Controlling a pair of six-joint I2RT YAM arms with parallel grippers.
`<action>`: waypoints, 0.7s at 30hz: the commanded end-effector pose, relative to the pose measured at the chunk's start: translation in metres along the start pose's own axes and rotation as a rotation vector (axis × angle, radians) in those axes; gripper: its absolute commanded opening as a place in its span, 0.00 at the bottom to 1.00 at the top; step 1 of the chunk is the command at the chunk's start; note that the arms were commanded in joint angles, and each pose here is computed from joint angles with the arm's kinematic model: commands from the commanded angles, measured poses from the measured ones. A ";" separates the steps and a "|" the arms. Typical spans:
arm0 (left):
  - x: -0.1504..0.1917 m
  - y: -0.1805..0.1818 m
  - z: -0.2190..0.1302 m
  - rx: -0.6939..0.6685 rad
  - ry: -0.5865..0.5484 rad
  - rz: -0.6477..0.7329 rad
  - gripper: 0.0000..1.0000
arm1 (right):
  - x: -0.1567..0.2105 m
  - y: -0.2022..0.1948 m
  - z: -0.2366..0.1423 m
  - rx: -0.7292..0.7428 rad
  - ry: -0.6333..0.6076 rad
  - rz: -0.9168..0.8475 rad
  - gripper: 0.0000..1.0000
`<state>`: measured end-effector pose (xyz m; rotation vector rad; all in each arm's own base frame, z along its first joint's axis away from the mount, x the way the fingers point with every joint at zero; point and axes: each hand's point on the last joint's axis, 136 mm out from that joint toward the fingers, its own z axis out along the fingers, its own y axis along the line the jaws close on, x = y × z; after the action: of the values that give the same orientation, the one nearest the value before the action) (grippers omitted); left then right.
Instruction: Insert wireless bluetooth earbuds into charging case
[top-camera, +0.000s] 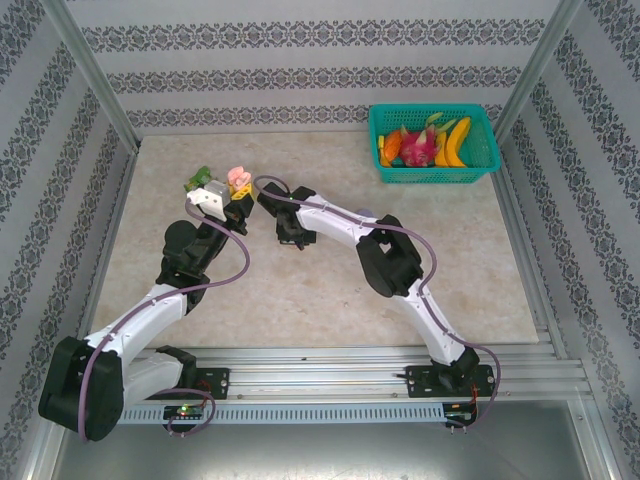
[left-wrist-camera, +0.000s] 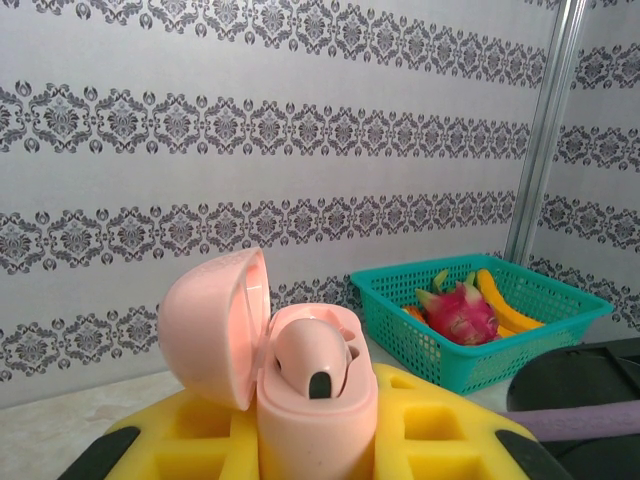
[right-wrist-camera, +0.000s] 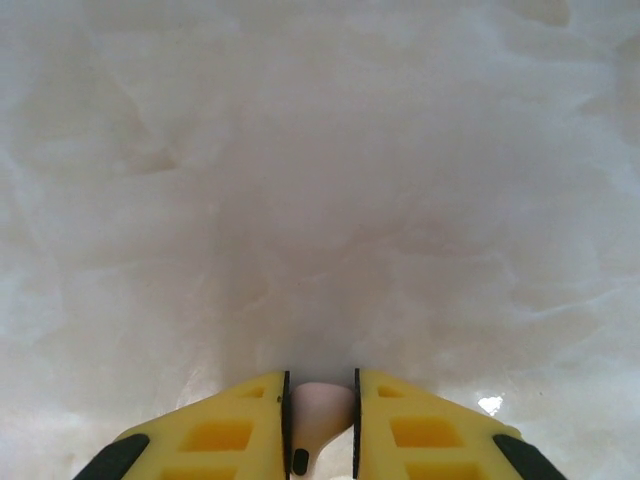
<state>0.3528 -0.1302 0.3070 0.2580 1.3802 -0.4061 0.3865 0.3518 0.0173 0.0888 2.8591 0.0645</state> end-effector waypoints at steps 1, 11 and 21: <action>-0.016 0.003 -0.003 -0.011 -0.047 0.016 0.00 | -0.004 0.002 -0.007 -0.057 -0.026 -0.042 0.20; -0.012 0.004 -0.008 -0.016 -0.040 0.007 0.00 | -0.018 -0.014 -0.033 -0.116 -0.098 -0.014 0.20; -0.007 -0.003 -0.015 0.020 -0.021 0.004 0.00 | -0.029 -0.034 -0.065 -0.179 -0.176 0.003 0.20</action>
<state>0.3427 -0.1280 0.3085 0.2608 1.3737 -0.4095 0.3875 0.3164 0.0622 0.0687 2.7305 0.2415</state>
